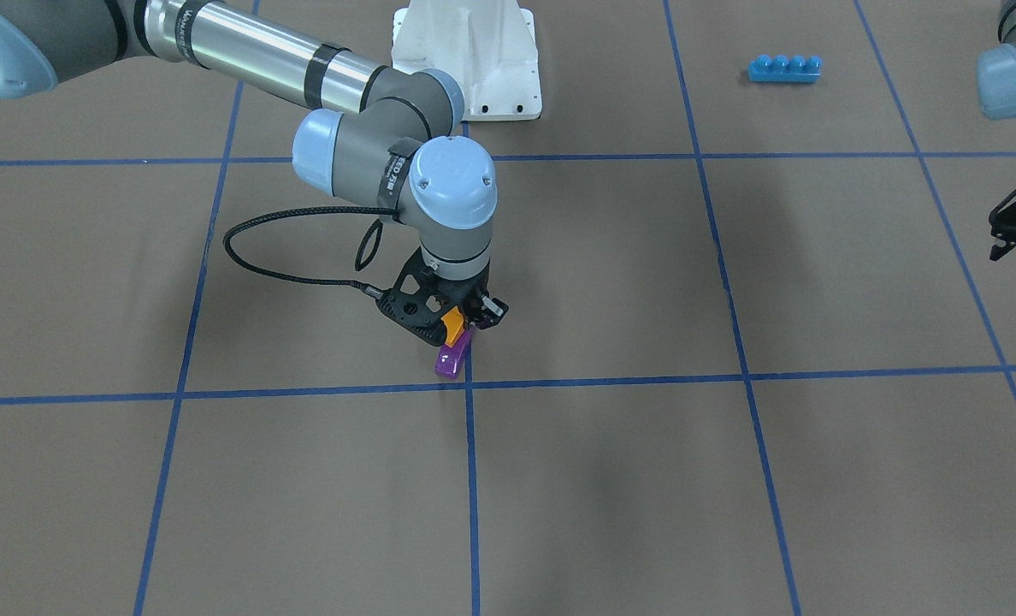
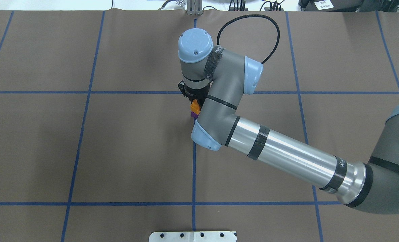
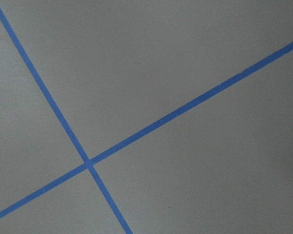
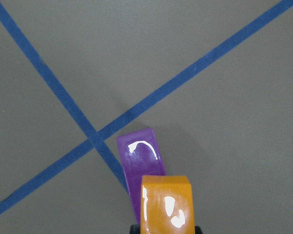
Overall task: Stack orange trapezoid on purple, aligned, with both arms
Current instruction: 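Lower the orange block onto the purple block and align it with the right gripper, then open the right gripper and lift it away from the stack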
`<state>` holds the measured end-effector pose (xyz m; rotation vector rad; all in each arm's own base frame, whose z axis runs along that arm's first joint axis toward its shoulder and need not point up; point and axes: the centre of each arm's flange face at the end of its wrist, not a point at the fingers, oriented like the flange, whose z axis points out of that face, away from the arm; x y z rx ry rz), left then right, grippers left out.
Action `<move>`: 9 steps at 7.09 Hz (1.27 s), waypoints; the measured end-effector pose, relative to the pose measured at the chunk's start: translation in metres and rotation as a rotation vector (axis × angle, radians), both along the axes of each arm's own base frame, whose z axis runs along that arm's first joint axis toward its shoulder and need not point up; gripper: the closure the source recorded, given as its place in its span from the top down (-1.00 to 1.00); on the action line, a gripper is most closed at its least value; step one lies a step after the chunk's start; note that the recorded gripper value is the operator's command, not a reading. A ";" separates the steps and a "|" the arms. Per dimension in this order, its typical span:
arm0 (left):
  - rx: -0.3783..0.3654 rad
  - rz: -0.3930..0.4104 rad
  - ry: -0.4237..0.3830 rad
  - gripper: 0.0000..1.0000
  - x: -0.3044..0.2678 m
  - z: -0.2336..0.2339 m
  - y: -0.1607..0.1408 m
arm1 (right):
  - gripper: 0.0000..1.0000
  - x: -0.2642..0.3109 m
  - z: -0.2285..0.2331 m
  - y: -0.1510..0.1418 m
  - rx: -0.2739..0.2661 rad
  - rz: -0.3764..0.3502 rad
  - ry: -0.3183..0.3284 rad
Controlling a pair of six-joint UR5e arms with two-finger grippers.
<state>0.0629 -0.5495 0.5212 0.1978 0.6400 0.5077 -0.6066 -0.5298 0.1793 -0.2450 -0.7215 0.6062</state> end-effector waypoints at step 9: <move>0.009 -0.003 0.003 1.00 -0.001 -0.005 -0.001 | 1.00 0.011 0.004 -0.007 0.036 0.008 -0.067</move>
